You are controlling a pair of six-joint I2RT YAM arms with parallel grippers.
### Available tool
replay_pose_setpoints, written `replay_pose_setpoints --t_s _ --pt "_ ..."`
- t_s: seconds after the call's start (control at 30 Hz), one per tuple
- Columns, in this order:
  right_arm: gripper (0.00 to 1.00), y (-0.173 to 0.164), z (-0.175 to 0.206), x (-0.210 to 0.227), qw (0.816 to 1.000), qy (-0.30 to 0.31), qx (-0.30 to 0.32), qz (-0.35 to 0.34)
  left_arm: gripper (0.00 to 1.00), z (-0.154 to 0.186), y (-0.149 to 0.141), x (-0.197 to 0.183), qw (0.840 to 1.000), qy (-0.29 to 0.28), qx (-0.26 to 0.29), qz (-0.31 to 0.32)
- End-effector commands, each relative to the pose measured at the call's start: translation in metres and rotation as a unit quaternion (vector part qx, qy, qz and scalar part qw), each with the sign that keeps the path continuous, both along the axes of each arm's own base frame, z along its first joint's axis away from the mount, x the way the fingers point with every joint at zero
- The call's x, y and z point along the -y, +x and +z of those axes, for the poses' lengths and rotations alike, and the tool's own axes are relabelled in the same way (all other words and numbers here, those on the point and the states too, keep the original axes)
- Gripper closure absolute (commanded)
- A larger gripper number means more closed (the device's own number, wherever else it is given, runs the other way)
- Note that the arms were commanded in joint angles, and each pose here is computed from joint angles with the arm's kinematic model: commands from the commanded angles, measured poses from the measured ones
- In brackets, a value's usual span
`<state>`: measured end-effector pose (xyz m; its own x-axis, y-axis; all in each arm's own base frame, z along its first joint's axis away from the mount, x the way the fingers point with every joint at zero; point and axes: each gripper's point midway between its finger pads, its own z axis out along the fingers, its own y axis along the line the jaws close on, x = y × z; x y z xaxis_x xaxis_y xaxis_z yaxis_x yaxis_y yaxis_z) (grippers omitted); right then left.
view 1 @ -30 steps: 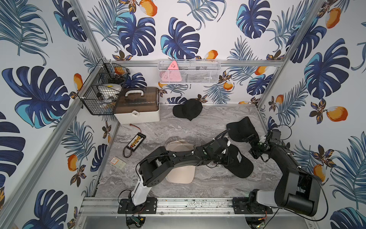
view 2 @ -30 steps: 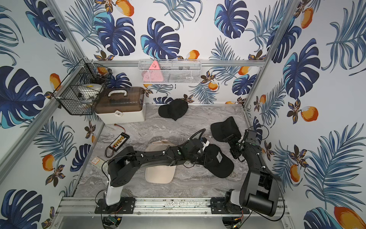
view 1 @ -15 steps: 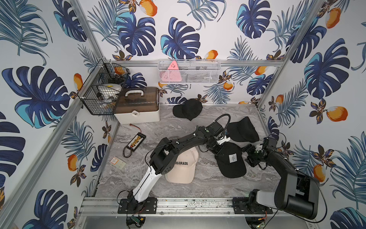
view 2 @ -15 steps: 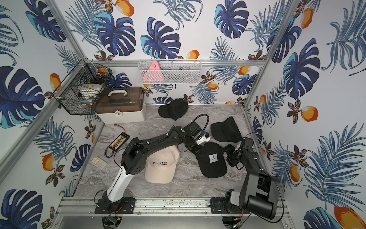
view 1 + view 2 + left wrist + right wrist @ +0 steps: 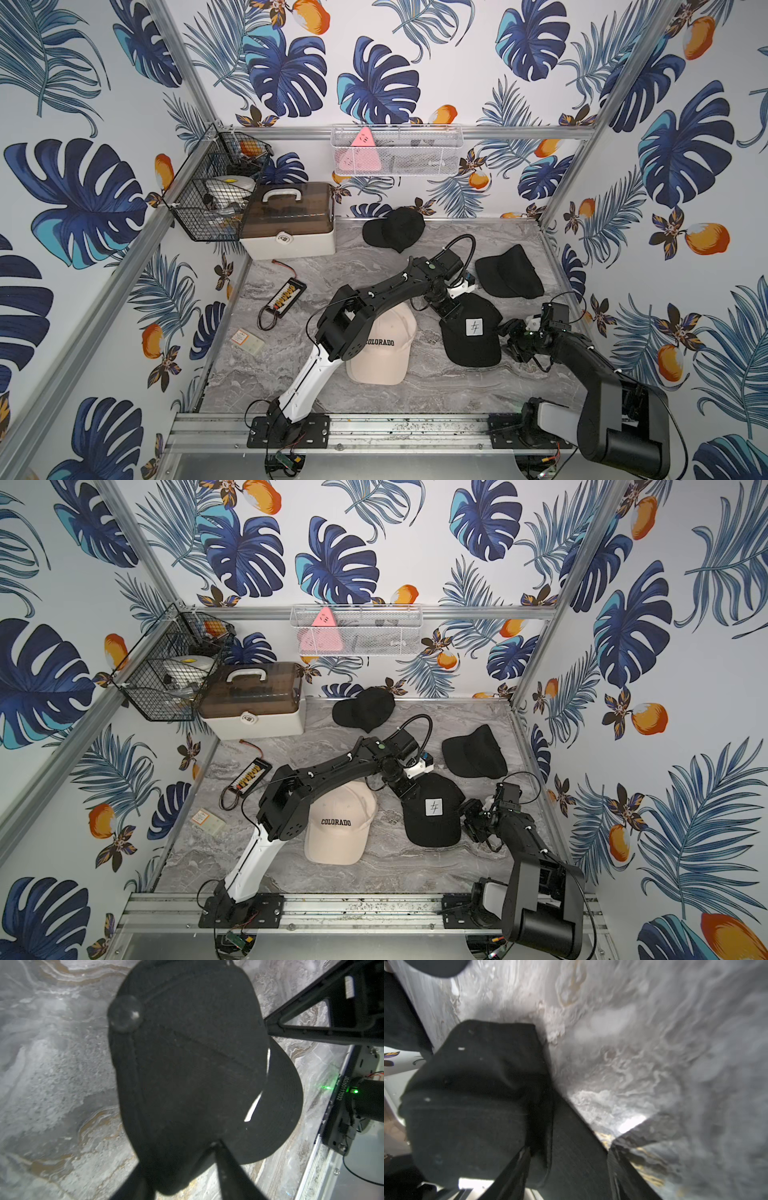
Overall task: Stack the baseball caps by color
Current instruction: Adjust the baseball cap at the center of the board.
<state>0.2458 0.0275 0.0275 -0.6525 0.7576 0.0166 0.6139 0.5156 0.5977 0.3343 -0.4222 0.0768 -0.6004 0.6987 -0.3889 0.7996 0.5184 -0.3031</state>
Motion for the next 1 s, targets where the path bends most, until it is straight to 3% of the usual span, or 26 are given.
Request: replay_pose_setpoints --t_s 0.0,0.17,0.27,0.43,0.53,0.8,0.97 --pt "0.37 -0.014 -0.011 -0.008 1.0 0.012 -0.027 -0.007 0.32 0.02 0.013 0.003 0.999 -0.024 0.033 0.027" --pt "0.36 -0.023 -0.02 -0.018 0.999 -0.006 -0.032 0.009 0.2 0.035 0.013 0.001 0.996 -0.055 0.04 0.05" --pt "0.32 -0.019 -0.015 -0.014 0.999 -0.02 -0.034 0.016 0.25 0.024 0.018 -0.005 0.996 -0.044 0.036 0.075" --pt "0.15 0.004 0.026 0.005 0.996 -0.082 0.01 0.016 0.24 0.005 0.032 -0.017 0.993 -0.026 0.036 0.113" --pt "0.11 0.029 0.052 0.007 0.995 -0.078 0.056 0.016 0.24 0.011 0.033 -0.013 0.992 -0.05 0.029 0.115" --pt "0.18 0.09 0.049 -0.01 0.994 -0.017 0.072 0.076 0.25 0.004 0.026 -0.012 0.993 -0.046 0.006 0.106" --pt "0.23 0.095 0.037 -0.036 0.991 0.013 0.073 0.114 0.29 -0.007 0.02 -0.019 0.994 -0.027 -0.008 0.107"
